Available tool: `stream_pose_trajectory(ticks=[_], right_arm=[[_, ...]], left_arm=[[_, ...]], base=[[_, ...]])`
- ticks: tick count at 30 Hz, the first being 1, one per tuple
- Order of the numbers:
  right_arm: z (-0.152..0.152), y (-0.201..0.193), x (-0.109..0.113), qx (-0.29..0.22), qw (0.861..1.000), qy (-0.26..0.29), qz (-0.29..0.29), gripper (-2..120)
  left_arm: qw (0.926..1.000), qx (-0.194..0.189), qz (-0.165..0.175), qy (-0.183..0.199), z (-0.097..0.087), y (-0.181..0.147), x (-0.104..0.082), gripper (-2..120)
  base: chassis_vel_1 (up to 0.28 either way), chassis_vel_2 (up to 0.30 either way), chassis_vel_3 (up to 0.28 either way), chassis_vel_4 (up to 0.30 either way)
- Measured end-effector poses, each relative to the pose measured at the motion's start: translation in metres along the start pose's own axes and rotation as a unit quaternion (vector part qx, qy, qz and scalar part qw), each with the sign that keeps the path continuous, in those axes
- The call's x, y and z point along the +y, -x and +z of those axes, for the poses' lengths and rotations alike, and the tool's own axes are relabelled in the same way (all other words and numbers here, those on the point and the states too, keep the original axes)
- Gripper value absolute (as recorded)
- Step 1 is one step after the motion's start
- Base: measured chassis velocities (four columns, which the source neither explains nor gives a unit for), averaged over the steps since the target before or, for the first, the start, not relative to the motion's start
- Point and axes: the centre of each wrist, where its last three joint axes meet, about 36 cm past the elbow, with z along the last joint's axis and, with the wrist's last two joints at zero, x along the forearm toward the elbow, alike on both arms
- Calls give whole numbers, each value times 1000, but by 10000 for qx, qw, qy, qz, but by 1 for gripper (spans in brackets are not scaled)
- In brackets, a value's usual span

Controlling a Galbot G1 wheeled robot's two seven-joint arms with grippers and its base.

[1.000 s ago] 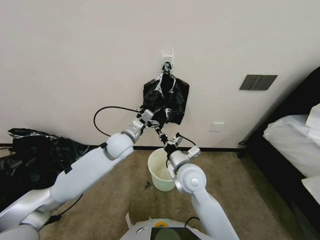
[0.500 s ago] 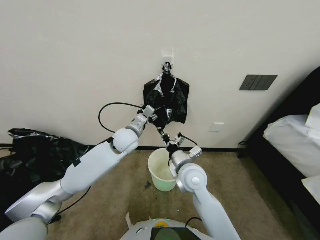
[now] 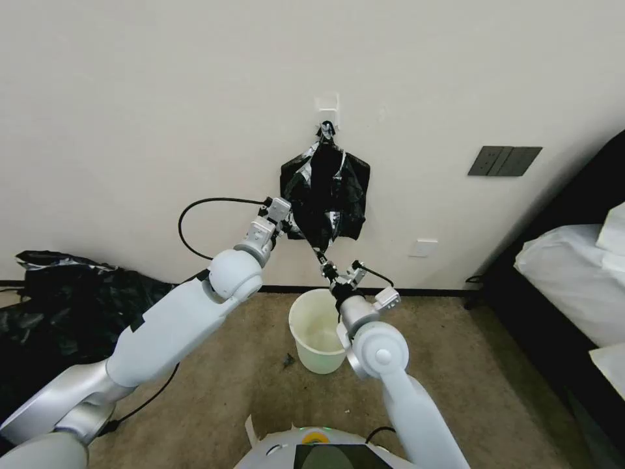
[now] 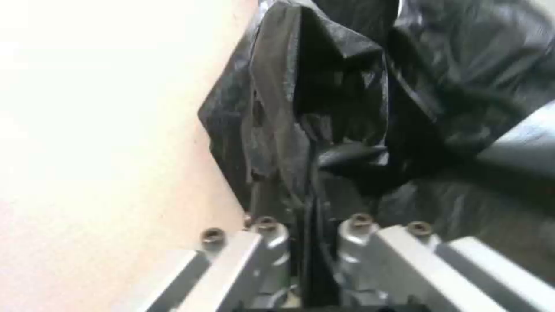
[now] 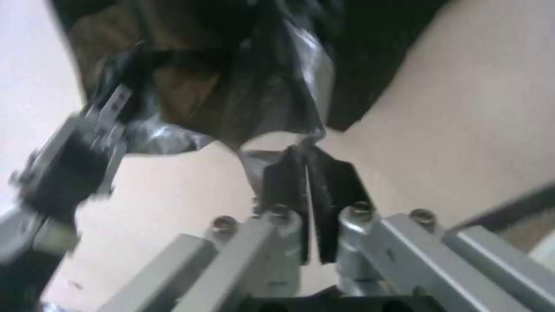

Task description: Place a trash bag onto the trash bin.

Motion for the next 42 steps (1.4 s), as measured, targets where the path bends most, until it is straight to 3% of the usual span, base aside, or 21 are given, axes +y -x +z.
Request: stream_pose_trajectory(ticks=[2,3,5,6,8,9,11,13,14,16,21,25,27,32,36,37,42], right_arm=[[6,-12,-2,-124,9972,-704,-229,17],[6,-12,-2,-124,9972,-704,-229,17],[10,-21,-7,-343,9891,-1403,-298,27],[10,-21,-7,-343,9891,-1403,-298,27],[3,-28,-8,-663,9764,-2021,-370,37],[3,-28,-8,-663,9764,-2021,-370,37],[-14,-29,-3,-966,9636,-2450,-467,47],[-38,-23,2,-1373,9334,-3272,-535,58],[-38,-23,2,-1373,9334,-3272,-535,58],[-54,-8,4,-1632,8946,-4110,-638,68],[-55,20,16,-1467,8801,-4482,-550,82],[-38,54,33,-1102,8720,-4765,-215,98],[-32,61,35,-1030,8683,-4851,-77,99],[-18,91,28,-1036,8332,-5411,480,100],[-15,100,28,-1003,8231,-5541,737,100],[-13,106,25,-1107,8071,-5731,887,100],[-16,110,20,-1264,7896,-5913,1043,100]], left_arm=[[9999,-23,-25,-99,-1,1,0,0],[9999,-23,-25,-99,-1,1,0,0],[9999,-19,-61,-144,-1,3,1,0],[9999,-19,-61,-144,-1,3,1,0],[9998,-10,-99,-158,-1,3,1,0],[9998,-10,-99,-158,-1,3,1,0],[9998,0,-91,-154,-1,3,0,0],[9999,13,-52,-145,0,2,-1,0],[9999,13,-52,-145,0,2,-1,0],[9999,16,-9,-124,0,2,-3,0],[9999,-5,18,-124,-2,5,-5,0],[9999,0,28,-100,-2,5,-5,0],[9999,-2,32,-96,-2,4,-5,0],[9999,-21,58,-121,-2,1,-5,0],[9999,-54,75,-144,-3,-2,-4,0],[9998,-75,81,-165,-4,-4,-4,0],[9997,-88,86,-193,-3,-8,-3,0]], base=[[0,0,0,0],[0,0,0,0],[0,0,0,0],[0,0,0,0],[0,0,0,0],[0,0,0,0],[0,0,0,0],[0,0,0,0],[0,0,0,0],[0,0,0,0],[0,0,0,0],[0,0,0,0],[0,0,0,0],[0,0,0,0],[0,0,0,0],[0,0,0,0],[0,0,0,0]])
